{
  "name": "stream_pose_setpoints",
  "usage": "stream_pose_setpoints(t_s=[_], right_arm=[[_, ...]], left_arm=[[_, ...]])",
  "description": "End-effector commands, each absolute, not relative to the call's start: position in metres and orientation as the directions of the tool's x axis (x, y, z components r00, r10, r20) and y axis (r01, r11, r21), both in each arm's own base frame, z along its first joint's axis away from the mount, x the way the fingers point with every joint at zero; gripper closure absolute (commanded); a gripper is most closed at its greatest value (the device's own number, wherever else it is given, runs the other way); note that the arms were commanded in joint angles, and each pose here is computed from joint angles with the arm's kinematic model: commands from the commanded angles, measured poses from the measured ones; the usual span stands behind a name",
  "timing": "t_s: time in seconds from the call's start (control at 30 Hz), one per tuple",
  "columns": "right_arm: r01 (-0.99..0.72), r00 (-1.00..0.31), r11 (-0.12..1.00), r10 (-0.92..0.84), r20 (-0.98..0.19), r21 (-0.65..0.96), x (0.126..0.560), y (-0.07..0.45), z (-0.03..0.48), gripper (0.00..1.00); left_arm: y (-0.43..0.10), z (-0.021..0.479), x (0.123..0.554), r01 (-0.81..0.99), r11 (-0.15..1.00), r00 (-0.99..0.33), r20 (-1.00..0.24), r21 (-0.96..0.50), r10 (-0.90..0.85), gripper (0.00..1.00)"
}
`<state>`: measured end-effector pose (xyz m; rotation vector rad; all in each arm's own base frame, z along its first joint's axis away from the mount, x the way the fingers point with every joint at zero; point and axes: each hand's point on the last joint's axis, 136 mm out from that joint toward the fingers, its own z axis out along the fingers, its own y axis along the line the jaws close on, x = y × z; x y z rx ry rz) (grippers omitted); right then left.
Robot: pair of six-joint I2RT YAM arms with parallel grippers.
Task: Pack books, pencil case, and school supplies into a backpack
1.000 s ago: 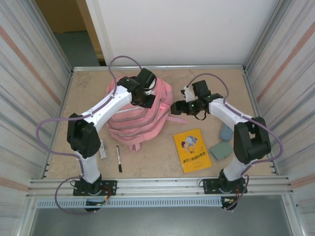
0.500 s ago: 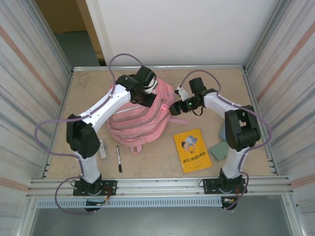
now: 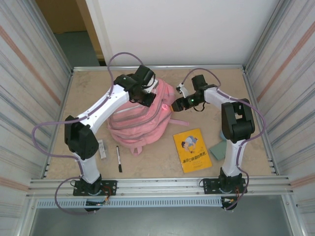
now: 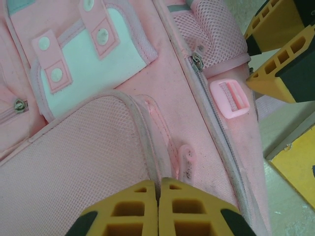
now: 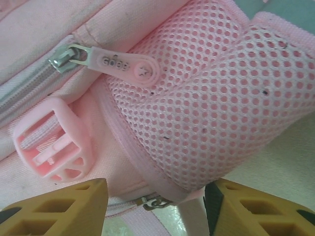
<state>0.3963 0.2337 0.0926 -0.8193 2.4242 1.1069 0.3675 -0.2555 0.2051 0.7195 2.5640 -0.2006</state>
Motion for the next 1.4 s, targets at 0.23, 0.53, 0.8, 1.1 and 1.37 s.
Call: stream_pose_setpoints(t_s=[0.23, 0.53, 0.8, 1.1, 1.37], right_arm=[[-0.626, -0.780, 0.417, -0.351, -0.518, 0.659, 0.377, 0.247, 0.094, 0.44], [-0.623, -0.782, 0.397, -0.338, -0.524, 0.674, 0.359, 0.244, 0.100, 0.37], [-0.629, -0.778, 0.410, -0.350, -0.523, 0.661, 0.355, 0.248, 0.095, 0.39], [-0.671, -0.740, 0.427, -0.353, -0.572, 0.606, 0.359, 0.253, 0.106, 0.72], [-0.647, -0.756, 0.538, -0.367, -0.542, 0.540, 0.346, 0.242, 0.103, 0.93]], left_arm=[[-0.253, 0.291, 0.375, 0.558, 0.829, -0.625, -0.680, -0.045, 0.384, 1.00], [-0.247, 0.298, 0.374, 0.566, 0.824, -0.612, -0.687, -0.034, 0.393, 1.00], [-0.246, 0.304, 0.371, 0.575, 0.817, -0.607, -0.691, -0.041, 0.393, 1.00], [-0.247, 0.305, 0.369, 0.584, 0.811, -0.602, -0.695, -0.047, 0.394, 1.00], [-0.238, 0.291, 0.388, 0.523, 0.852, -0.618, -0.686, 0.005, 0.383, 1.00]])
